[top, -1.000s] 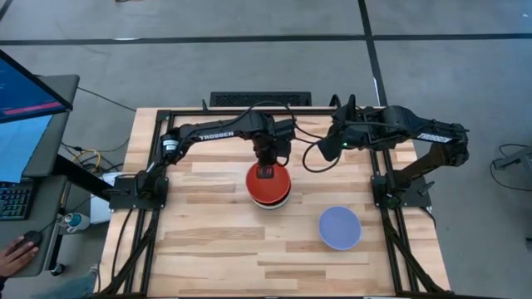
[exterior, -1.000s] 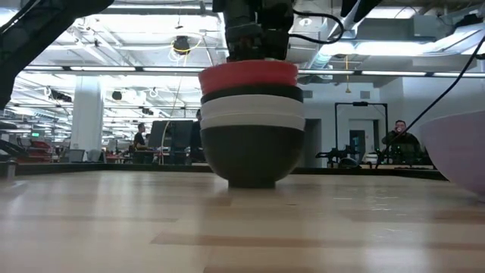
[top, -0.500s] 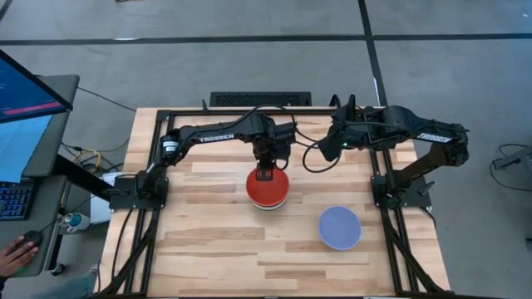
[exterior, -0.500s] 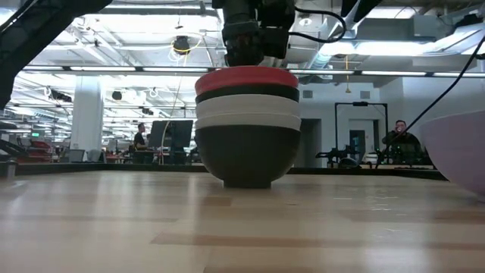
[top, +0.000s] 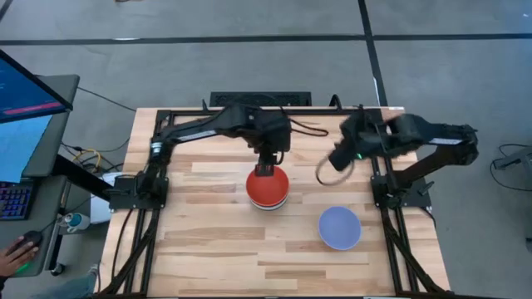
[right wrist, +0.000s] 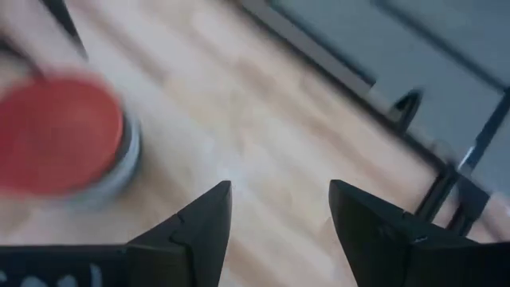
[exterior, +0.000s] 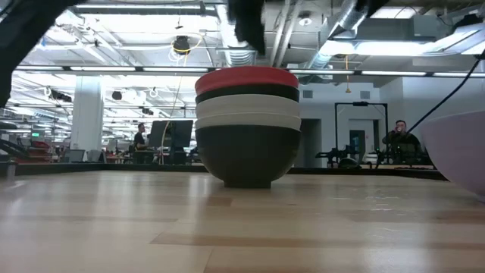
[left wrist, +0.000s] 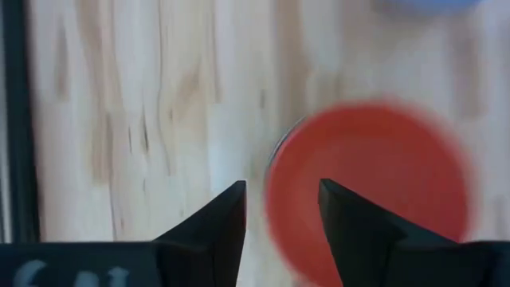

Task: Nest bowls inside each other
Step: Stack the violet bowl on top of the orange bowl

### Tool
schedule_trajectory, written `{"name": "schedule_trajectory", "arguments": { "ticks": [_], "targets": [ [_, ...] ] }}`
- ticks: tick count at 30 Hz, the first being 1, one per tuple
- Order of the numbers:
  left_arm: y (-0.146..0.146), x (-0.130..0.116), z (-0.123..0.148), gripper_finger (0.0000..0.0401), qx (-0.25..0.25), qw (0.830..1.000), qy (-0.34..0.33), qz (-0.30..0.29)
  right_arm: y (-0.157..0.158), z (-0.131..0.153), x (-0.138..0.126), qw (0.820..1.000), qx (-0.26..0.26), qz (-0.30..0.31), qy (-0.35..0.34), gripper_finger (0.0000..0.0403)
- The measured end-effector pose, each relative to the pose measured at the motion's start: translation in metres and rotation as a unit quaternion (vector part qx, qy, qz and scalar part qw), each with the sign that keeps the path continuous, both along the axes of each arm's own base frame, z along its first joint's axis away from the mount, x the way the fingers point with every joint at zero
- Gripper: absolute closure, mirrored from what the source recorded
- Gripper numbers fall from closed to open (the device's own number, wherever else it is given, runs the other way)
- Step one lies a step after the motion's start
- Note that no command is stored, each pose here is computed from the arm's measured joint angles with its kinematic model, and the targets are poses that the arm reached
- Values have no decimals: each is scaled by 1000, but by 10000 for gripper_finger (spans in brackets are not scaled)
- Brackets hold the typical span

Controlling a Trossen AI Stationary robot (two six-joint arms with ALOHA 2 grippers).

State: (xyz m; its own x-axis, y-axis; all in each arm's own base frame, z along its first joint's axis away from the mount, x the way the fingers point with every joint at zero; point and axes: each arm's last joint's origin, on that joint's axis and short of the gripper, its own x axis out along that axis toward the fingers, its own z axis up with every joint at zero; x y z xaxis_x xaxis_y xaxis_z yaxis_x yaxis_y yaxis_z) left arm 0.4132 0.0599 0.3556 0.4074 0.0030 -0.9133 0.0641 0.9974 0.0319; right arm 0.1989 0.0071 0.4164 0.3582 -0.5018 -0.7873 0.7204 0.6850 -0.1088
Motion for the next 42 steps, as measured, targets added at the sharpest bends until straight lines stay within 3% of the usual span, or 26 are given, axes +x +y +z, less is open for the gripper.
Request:
{"name": "schedule_trajectory", "arguments": {
  "ticks": [4,7,10,13,16,21,28,37,40,42],
  "targets": [
    [-17,-18,46,268,-2,994,-107,-20,20,-30,-29,998,54,23,17,173],
    [-28,-31,73,275,-11,985,-171,-30,37,-62,-59,987,156,14,43,178],
    [-37,-47,93,277,-8,978,-204,-37,65,-92,-69,970,239,15,40,179],
    [-43,-59,102,277,4,977,-211,-21,97,-118,-73,960,272,33,57,180],
    [-45,-67,107,277,6,978,-209,-5,121,-139,-81,961,256,10,99,182],
    [-48,-68,106,277,1,979,-202,9,142,-153,-87,965,234,-39,109,175],
    [-54,-64,103,277,-6,980,-198,7,157,-170,-74,974,204,-57,87,159],
    [-61,-65,102,277,-10,982,-191,1,152,-192,-58,976,118,-124,132,158],
    [-61,-65,102,277,-10,982,-191,1,141,-198,-57,974,128,-138,129,158],
    [-60,-65,102,277,-10,982,-190,1,137,-205,-55,971,165,-129,112,158]
  ]
}}
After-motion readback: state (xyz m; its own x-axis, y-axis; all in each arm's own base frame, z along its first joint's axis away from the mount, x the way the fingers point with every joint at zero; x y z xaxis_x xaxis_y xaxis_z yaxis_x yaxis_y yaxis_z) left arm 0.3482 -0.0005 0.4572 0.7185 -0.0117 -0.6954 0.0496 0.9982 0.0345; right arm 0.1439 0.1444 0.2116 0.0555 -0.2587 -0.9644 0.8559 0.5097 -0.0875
